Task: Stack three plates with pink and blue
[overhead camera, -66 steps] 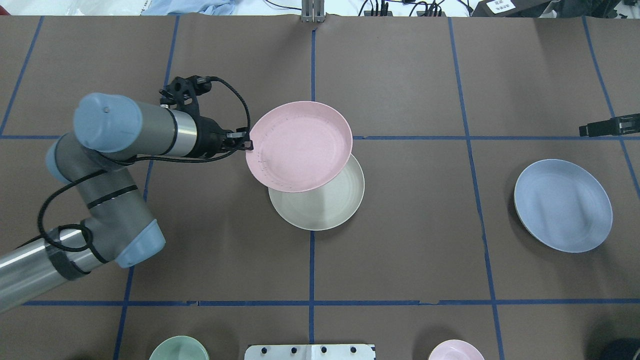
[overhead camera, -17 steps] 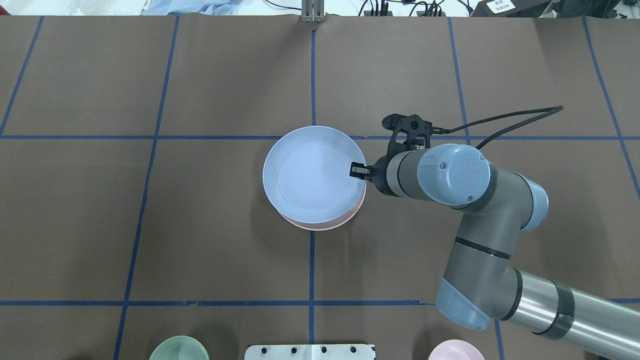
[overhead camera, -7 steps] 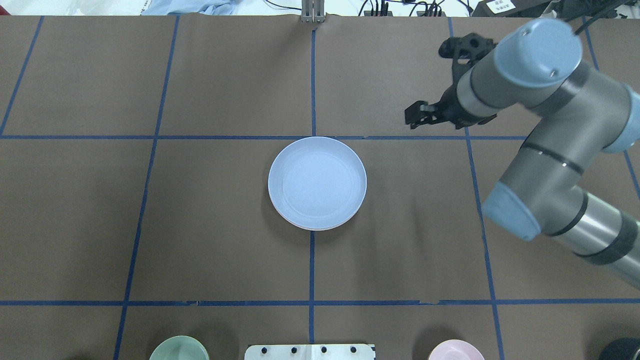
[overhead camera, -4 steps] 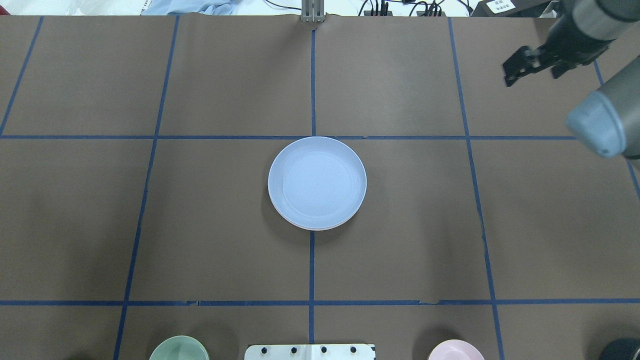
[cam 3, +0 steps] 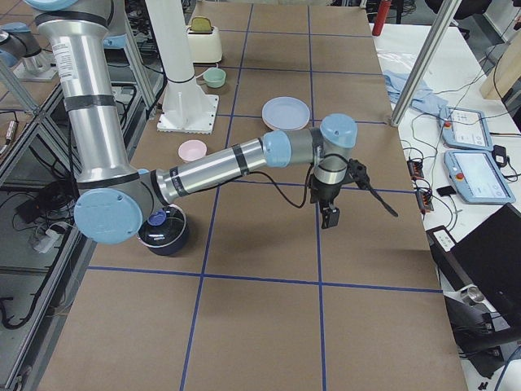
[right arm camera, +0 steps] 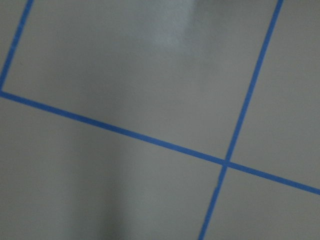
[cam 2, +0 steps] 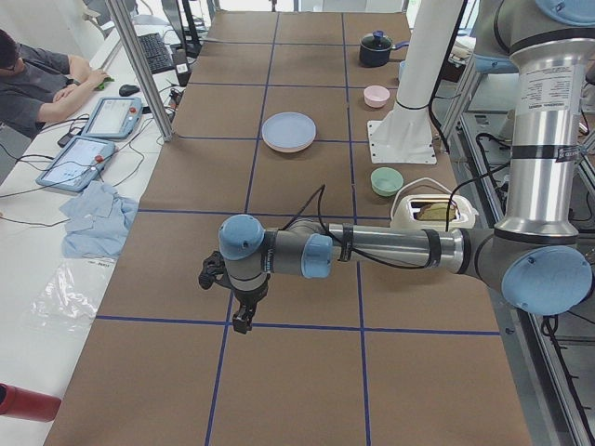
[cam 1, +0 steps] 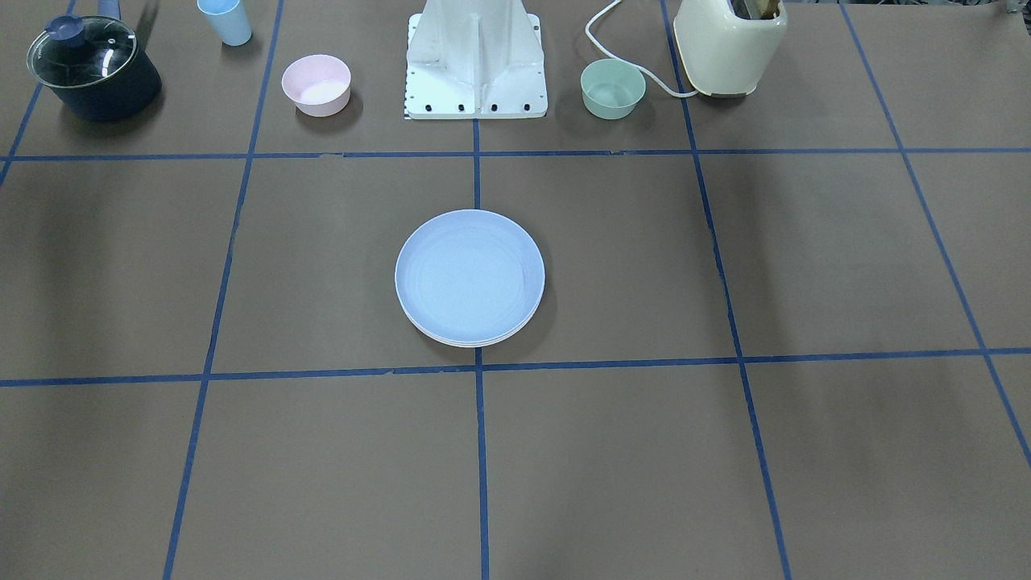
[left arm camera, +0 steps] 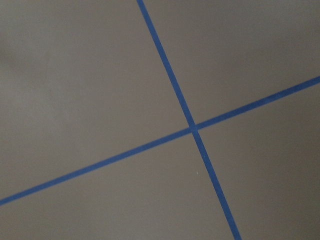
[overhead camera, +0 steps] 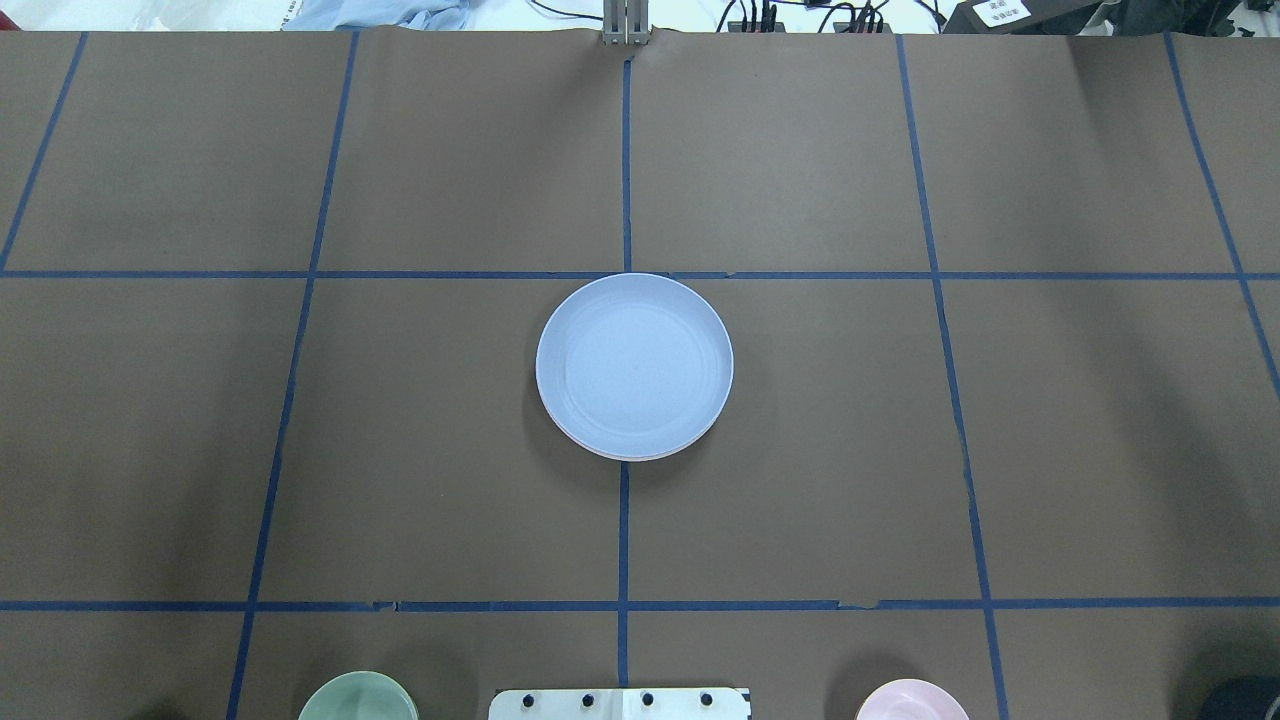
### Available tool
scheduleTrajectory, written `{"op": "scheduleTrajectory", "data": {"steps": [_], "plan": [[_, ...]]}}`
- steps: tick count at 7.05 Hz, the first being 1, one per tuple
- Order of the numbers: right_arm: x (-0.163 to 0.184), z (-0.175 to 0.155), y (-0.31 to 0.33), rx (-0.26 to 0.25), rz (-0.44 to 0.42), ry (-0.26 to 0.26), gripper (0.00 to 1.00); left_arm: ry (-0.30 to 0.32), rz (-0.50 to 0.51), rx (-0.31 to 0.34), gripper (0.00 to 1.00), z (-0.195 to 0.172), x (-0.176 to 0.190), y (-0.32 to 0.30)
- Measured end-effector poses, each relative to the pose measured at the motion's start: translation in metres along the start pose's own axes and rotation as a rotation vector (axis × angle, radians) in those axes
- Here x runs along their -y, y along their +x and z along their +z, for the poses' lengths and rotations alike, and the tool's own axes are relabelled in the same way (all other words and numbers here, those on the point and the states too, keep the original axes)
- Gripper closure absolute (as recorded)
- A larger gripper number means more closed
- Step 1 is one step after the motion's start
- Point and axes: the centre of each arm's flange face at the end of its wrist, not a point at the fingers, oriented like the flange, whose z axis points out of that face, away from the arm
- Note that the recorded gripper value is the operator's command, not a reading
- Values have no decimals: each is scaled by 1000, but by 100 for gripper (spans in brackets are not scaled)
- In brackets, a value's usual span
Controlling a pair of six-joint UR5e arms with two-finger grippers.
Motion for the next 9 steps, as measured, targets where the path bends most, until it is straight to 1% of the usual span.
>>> {"op": "scheduleTrajectory", "data": {"steps": [1,2,3,5,7,9], "plan": [[-42,15,42,19,22,-27,0,3,0,-9,0,-3,-1,4],[-84,29,71,38,75,-48,0,6,2,-10,0,-7,-4,8],[-112,37,85,49,114,-59,0,9,-2,-8,0,-10,-5,9],[-129,42,94,55,142,-65,0,32,-28,7,0,-21,-11,-1],[-131,43,95,56,146,-68,0,44,-36,15,0,-26,-16,-7],[-131,43,96,56,149,-68,0,44,-34,25,0,-26,-18,-8]]}}
